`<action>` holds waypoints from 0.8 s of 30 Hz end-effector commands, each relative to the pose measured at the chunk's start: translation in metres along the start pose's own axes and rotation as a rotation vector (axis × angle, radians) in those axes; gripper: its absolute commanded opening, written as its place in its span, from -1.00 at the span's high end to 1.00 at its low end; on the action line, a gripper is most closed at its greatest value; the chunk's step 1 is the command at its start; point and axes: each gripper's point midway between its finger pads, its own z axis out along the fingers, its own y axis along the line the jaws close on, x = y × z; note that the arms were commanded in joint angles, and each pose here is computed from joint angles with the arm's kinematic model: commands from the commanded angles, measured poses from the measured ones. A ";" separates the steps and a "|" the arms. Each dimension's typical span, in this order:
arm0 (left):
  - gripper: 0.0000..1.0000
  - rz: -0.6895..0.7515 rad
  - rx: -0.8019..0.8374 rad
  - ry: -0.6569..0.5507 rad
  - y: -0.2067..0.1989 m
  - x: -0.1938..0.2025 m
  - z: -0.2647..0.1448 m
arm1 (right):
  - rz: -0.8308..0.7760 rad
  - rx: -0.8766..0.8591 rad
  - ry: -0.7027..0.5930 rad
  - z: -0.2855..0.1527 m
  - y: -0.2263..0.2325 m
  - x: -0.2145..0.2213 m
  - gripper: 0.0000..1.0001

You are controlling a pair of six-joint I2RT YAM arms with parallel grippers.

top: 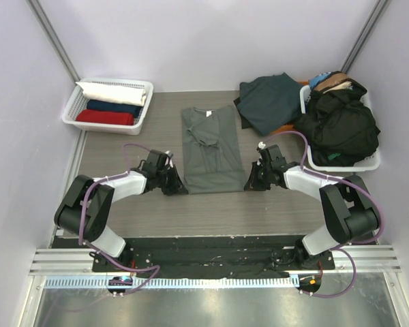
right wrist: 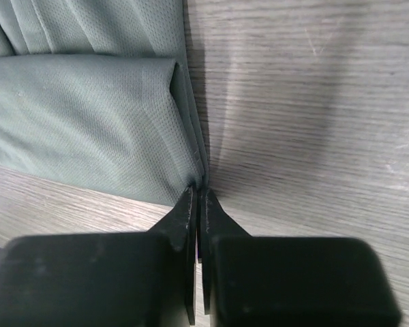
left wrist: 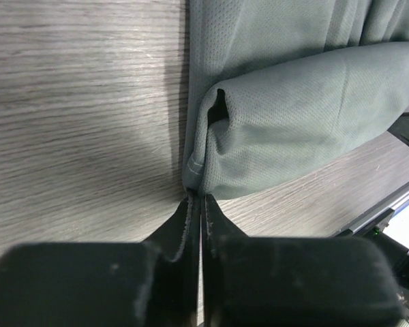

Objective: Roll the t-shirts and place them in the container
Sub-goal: Roll the T-shirt to the center of the board.

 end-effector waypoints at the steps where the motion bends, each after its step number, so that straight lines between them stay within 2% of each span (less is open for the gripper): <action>1: 1.00 0.017 0.007 -0.005 -0.003 -0.003 0.003 | -0.003 -0.033 0.012 -0.001 0.007 0.002 0.98; 7: 1.00 0.022 -0.027 -0.007 0.004 0.005 -0.013 | 0.008 -0.045 0.000 -0.015 0.008 0.009 0.98; 18: 1.00 0.002 0.018 0.035 0.010 0.040 -0.034 | 0.032 -0.090 0.049 -0.041 0.012 0.051 0.98; 24: 1.00 0.009 0.053 0.037 0.001 0.045 -0.050 | 0.036 -0.115 0.013 -0.057 0.019 0.048 0.98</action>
